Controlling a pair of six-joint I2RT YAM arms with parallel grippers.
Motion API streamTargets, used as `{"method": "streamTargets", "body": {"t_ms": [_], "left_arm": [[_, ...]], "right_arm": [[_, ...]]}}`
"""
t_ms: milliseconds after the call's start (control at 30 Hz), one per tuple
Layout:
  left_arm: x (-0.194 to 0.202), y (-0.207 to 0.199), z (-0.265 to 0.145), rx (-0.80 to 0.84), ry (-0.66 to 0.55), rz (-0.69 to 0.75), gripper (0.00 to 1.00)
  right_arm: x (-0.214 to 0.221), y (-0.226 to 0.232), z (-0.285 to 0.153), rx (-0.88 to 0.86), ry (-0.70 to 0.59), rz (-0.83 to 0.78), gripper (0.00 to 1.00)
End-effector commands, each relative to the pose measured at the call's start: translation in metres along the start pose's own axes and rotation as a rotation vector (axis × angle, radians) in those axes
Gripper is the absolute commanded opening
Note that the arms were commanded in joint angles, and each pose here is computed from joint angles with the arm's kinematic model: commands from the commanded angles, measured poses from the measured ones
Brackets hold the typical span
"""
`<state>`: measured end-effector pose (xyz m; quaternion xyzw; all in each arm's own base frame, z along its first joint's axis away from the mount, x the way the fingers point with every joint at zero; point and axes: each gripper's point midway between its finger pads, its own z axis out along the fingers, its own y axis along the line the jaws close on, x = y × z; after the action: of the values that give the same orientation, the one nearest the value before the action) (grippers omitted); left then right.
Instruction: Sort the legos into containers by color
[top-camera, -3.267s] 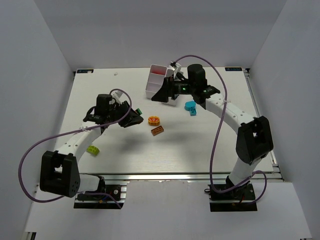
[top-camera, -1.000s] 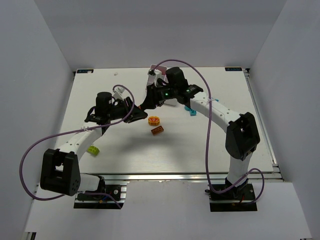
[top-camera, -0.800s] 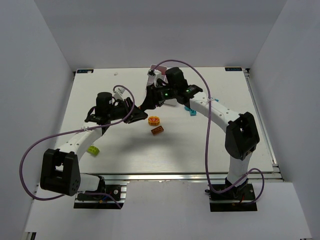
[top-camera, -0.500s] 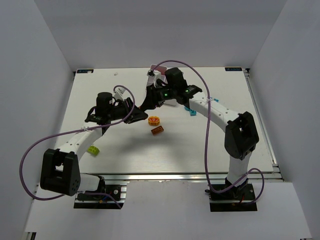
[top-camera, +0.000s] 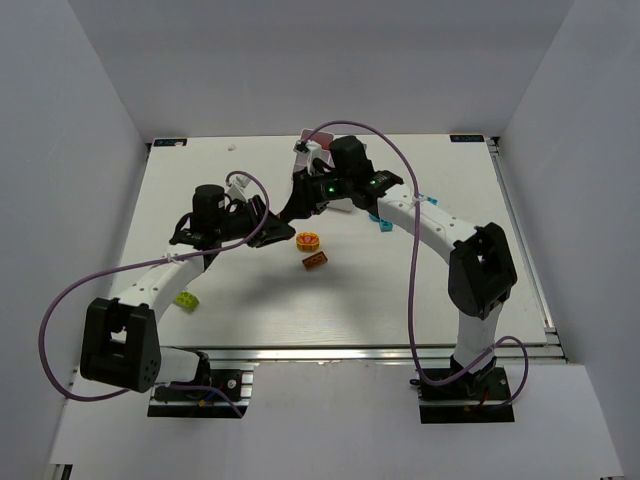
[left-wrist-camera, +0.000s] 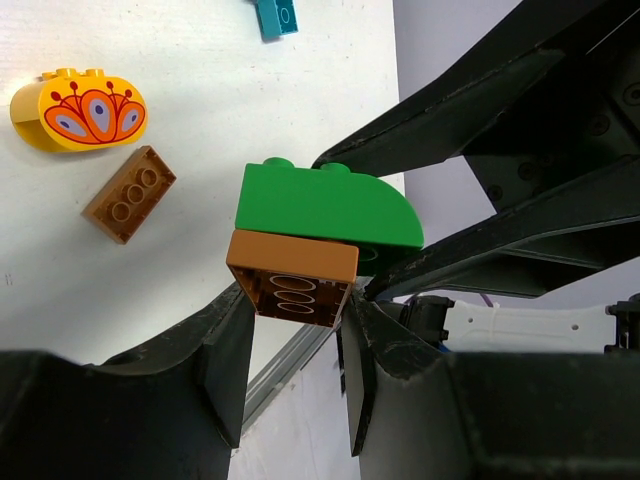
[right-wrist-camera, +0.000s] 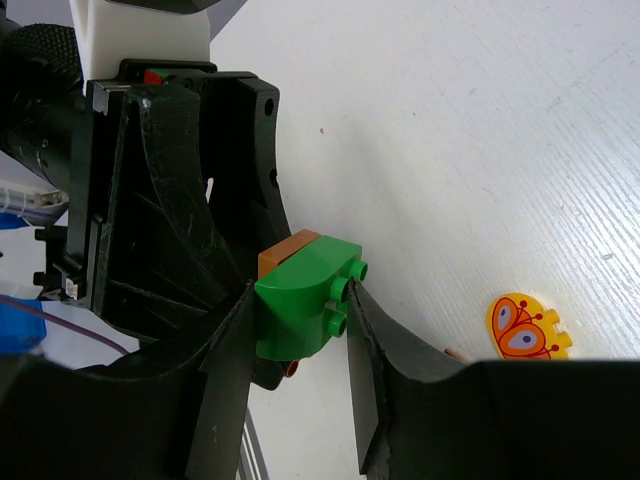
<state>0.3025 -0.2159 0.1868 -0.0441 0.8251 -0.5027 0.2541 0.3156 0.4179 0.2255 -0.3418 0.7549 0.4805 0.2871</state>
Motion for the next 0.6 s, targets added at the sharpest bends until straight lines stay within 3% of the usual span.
{"method": "streamTargets", "body": {"t_ms": [0,567], "left_arm": [[0.000,-0.017,-0.008,0.049,-0.006,0.063,0.00],[0.003,-0.015,-0.009,0.037,0.001,0.061,0.00]], "right_arm": [[-0.012,-0.001,-0.007,-0.002,-0.046,-0.034,0.20],[-0.010,-0.018,-0.014,0.011,-0.060,-0.030,0.17]]}}
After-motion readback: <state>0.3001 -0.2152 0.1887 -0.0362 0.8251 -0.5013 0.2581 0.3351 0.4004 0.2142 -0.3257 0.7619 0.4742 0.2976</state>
